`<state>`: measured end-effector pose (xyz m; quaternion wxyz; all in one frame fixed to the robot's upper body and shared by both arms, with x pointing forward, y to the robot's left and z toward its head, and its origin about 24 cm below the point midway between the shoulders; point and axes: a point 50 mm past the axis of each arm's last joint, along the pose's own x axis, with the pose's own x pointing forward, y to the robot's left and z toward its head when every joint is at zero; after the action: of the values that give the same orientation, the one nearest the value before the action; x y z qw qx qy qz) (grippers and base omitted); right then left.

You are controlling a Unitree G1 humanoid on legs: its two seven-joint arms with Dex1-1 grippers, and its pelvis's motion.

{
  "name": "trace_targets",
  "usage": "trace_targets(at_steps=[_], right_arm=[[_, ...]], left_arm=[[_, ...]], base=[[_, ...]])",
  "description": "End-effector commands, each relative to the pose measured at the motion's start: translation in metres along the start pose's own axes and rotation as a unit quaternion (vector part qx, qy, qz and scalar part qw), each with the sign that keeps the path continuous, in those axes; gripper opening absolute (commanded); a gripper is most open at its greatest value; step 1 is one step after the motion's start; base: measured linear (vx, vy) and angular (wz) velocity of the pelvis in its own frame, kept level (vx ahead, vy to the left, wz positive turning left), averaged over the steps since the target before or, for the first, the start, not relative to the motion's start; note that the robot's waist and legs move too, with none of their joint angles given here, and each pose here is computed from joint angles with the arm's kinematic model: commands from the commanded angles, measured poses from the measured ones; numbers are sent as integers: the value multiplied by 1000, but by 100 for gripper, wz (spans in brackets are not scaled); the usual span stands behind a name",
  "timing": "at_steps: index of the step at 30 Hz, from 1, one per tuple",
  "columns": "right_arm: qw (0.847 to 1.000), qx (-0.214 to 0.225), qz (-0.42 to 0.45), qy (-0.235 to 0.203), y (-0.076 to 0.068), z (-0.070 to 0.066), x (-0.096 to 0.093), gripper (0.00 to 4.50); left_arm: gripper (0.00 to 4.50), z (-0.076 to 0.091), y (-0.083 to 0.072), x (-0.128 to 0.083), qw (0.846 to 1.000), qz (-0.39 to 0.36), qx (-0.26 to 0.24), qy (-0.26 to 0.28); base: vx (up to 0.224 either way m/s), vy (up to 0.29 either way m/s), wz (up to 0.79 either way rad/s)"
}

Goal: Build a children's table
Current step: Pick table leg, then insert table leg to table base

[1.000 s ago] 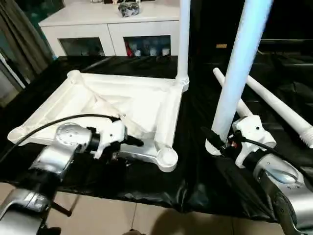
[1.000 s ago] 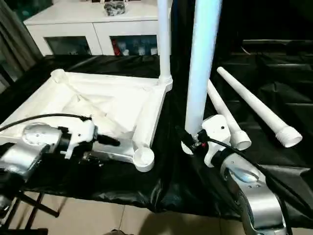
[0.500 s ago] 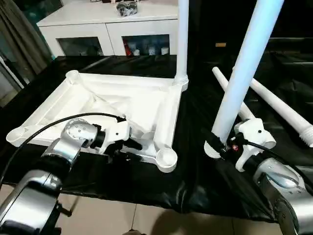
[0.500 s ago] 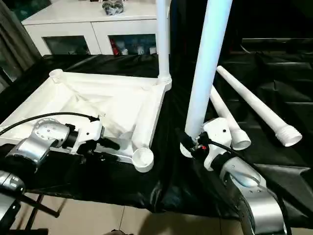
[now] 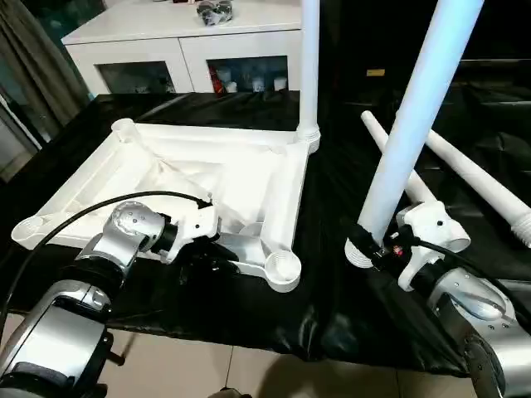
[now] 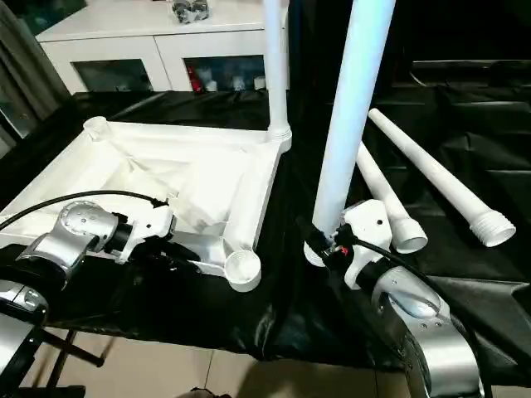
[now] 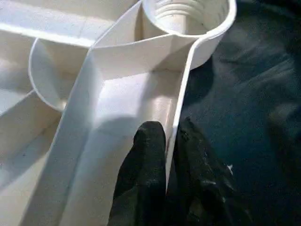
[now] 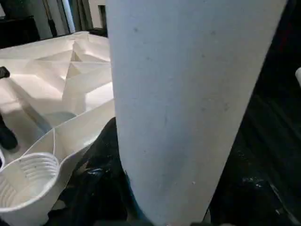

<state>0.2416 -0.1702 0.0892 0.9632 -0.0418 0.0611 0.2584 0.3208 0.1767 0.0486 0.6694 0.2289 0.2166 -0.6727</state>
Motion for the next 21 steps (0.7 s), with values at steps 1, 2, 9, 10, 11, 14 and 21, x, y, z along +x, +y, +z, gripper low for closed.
trace_targets(at_steps=[1, 2, 9, 10, 11, 14, 21], right_arm=[[1000, -3, 6, -16, 2, 5, 4, 189], [1000, -3, 7, -17, 3, 6, 5, 189], [1000, -6, 16, -24, 3, 9, 13, 189], [1000, -6, 16, -25, 3, 9, 14, 189], [1000, -5, 16, -26, 2, 10, 16, 189], [999, 1, 11, -30, 2, 11, 18, 189], [999, 25, 14, -38, 7, 14, 29, 189]], left_arm=[[20, 6, 4, -8, 1000, 14, -2, -25], [16, 5, 1, -6, 1000, 8, 0, -23], [0, 8, -7, 7, 997, 7, -6, -70], [0, 15, -8, 11, 995, 13, -9, -100], [0, 21, -8, 14, 992, 23, -12, -121], [0, 26, -7, 21, 990, 55, -10, -129], [0, 24, -9, 55, 983, 165, -33, -69]], base=[[0, 0, 0], [0, 0, 0], [0, 0, 0], [0, 0, 0], [0, 0, 0], [0, 0, 0], [0, 0, 0]])
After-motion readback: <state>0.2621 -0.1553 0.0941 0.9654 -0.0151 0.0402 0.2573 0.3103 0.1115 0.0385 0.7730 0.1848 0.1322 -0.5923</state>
